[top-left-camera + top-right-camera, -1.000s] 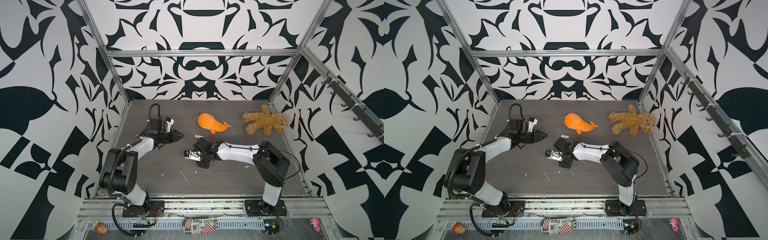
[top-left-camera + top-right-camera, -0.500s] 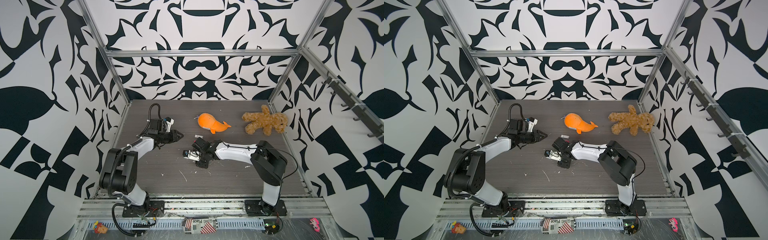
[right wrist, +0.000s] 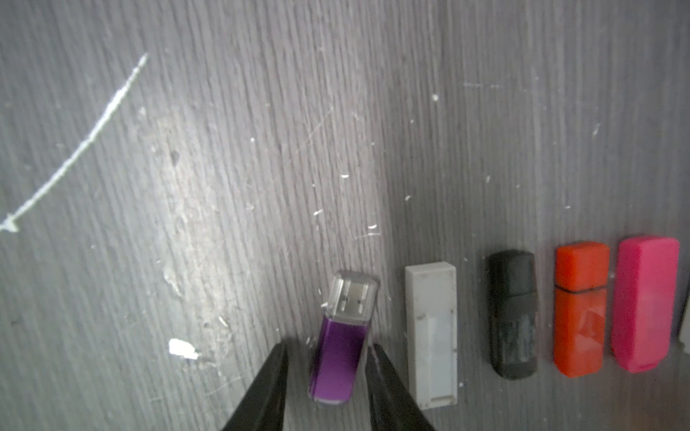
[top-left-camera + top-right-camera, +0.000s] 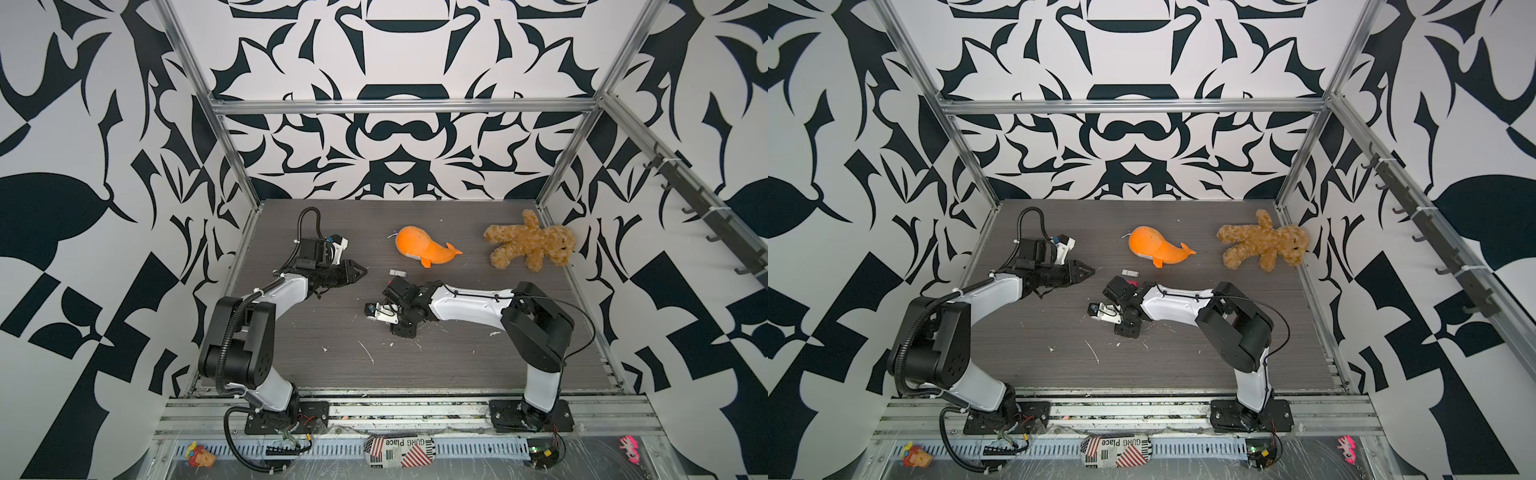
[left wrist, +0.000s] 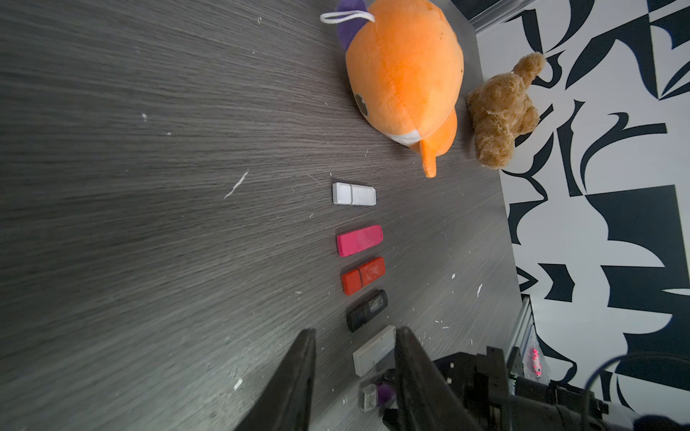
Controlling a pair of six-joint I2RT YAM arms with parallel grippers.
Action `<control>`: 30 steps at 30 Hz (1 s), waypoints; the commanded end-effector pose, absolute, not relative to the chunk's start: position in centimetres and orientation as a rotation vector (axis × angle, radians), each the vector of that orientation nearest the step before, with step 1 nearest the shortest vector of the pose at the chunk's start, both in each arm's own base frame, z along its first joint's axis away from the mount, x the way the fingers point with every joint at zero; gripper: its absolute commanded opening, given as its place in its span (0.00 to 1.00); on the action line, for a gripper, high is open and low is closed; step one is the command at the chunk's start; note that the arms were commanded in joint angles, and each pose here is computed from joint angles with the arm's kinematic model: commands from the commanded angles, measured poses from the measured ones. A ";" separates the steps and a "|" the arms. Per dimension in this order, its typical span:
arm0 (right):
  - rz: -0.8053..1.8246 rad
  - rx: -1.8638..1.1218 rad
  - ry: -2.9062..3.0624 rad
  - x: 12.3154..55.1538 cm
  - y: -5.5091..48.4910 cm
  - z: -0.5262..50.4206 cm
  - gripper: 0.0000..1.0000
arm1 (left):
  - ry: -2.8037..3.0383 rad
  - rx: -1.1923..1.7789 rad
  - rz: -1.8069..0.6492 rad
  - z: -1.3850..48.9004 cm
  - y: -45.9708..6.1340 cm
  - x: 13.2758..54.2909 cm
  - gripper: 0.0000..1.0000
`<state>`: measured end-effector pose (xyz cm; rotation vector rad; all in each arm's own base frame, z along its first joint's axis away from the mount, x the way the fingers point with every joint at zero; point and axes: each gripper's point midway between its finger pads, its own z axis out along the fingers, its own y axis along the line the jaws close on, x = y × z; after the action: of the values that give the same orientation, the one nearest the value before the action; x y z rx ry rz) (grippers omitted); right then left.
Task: Close the usb drive cover
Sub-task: Place the USB drive at the center of the board.
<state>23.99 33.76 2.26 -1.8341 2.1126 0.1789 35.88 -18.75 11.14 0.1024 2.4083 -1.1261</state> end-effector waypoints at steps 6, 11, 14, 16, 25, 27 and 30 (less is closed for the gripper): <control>0.082 -1.878 2.070 24.2 32.8 2.5 0.32 | 2.399 0.096 -1.123 11.6 -18.5 35.5 0.39; 0.078 -1.895 2.067 24.1 32.6 2.2 0.31 | 2.398 0.096 -1.127 11.7 -18.6 35.5 0.39; 0.054 -1.897 2.069 24.3 32.4 2.1 0.31 | 2.399 0.094 -1.129 11.7 -18.6 35.5 0.39; 0.041 -1.898 2.067 24.4 32.2 2.0 0.31 | 2.398 0.095 -1.129 11.7 -18.6 35.6 0.39; 0.015 -1.898 2.052 24.4 31.7 2.3 0.34 | 2.393 0.083 -1.147 11.7 -18.8 35.7 0.39; 0.023 -1.904 2.044 24.3 31.7 2.5 0.35 | 2.394 0.080 -1.150 11.7 -18.8 35.6 0.39; 0.041 -1.893 2.039 24.3 31.9 2.7 0.35 | 2.393 0.079 -1.152 11.7 -18.8 35.6 0.39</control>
<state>24.76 33.00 2.36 -1.8750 2.0343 0.0625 36.03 -18.80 11.32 0.0836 2.4033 -1.1367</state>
